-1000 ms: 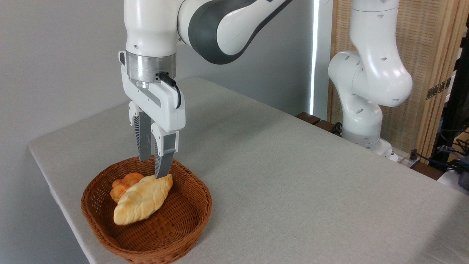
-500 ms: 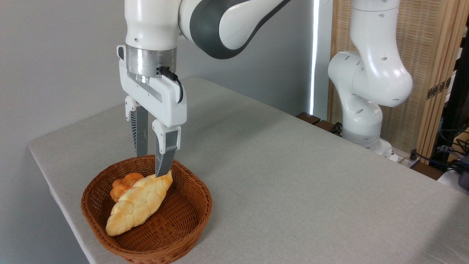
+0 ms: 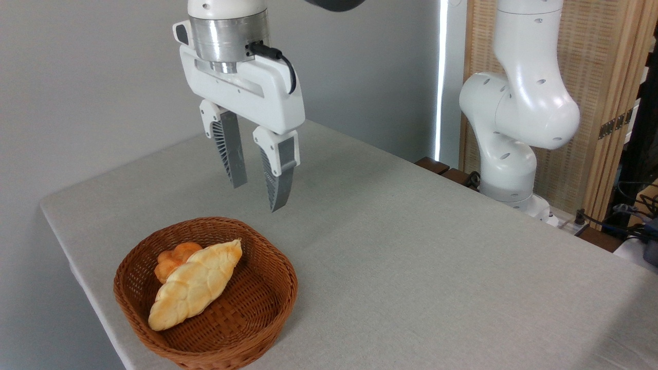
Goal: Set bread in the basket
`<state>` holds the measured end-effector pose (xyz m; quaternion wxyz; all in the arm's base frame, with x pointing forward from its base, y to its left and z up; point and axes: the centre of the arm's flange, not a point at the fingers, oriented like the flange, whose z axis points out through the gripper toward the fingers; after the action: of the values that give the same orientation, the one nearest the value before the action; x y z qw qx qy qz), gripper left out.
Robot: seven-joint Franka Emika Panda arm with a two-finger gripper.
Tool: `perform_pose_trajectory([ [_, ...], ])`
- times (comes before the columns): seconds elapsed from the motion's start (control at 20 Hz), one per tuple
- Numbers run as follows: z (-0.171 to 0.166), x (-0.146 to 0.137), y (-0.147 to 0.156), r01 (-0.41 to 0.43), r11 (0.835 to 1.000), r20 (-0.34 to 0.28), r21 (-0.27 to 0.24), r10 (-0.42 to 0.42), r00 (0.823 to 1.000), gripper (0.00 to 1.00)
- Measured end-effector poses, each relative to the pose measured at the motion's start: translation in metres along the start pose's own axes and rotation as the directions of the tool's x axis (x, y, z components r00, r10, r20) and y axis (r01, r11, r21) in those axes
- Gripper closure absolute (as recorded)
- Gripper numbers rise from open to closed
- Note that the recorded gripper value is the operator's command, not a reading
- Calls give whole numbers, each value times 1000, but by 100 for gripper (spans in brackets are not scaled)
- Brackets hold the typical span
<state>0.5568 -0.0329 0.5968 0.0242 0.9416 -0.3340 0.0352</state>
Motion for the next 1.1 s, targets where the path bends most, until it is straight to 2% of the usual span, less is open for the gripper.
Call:
perform_pose_trajectory([
  [0.2, 2, 0, 2, 70, 998, 17, -8, -70, 997, 0],
  [0.95, 5, 3, 4, 60, 998, 32, 4, -60, 998, 0],
  [1.1, 5, 3, 4, 27, 1000, 32, 4, -27, 999, 0],
])
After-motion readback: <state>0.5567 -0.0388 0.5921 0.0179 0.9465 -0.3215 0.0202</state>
